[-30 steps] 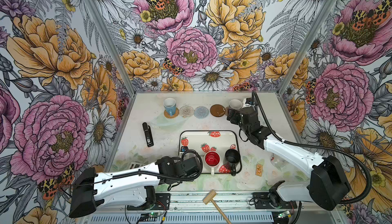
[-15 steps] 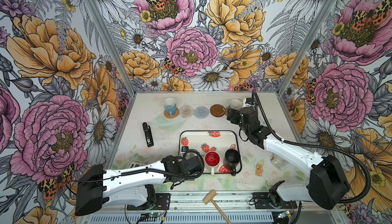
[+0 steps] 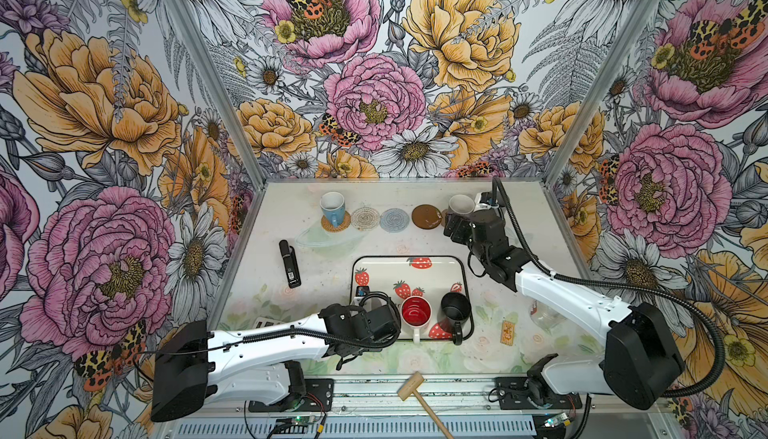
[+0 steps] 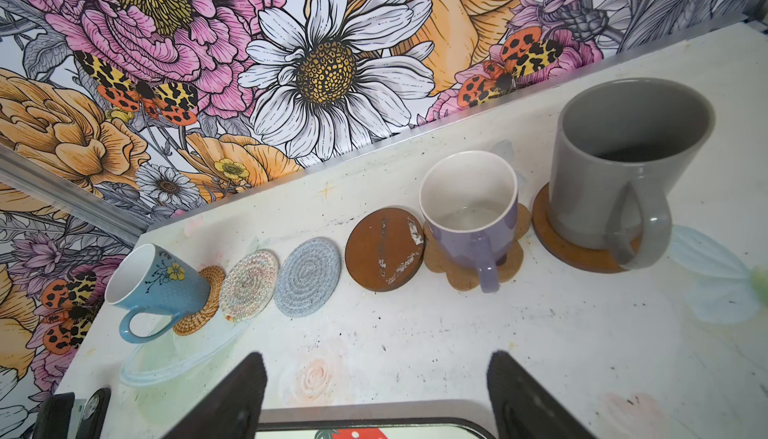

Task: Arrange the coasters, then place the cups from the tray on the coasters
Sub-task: 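Lower the left gripper onto the speckled white mug rim and grasp it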

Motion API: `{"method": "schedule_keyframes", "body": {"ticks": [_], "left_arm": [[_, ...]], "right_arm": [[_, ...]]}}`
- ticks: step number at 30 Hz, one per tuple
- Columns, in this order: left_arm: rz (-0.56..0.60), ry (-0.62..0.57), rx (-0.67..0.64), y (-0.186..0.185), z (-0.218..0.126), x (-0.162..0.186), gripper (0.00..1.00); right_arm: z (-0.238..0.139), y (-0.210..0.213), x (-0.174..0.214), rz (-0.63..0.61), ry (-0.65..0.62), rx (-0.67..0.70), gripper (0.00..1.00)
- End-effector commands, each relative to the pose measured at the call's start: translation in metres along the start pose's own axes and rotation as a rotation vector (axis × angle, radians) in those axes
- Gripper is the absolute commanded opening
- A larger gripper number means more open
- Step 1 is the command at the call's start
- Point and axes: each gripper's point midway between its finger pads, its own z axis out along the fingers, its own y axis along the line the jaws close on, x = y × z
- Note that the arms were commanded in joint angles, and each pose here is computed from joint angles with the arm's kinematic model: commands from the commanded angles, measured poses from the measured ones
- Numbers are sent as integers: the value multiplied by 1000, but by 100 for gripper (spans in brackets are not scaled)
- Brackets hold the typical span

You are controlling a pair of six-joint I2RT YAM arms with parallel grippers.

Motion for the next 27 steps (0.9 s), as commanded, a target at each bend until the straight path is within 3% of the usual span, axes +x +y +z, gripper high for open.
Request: {"method": "schedule_keyframes", "body": {"ticks": [1, 6, 11, 27], "left_arm": [[-26, -38, -16, 5, 3, -7, 23], [-32, -42, -15, 5, 3, -7, 17], [-38, -54, -10, 5, 0, -10, 0], [-39, -142, 57, -13, -24, -32, 0]], "right_arm": [[4, -1, 1, 11, 1, -2, 85], [4, -1, 1, 13, 2, -5, 86], [4, -1, 2, 12, 3, -4, 85], [1, -5, 0, 15, -3, -1, 85]]}}
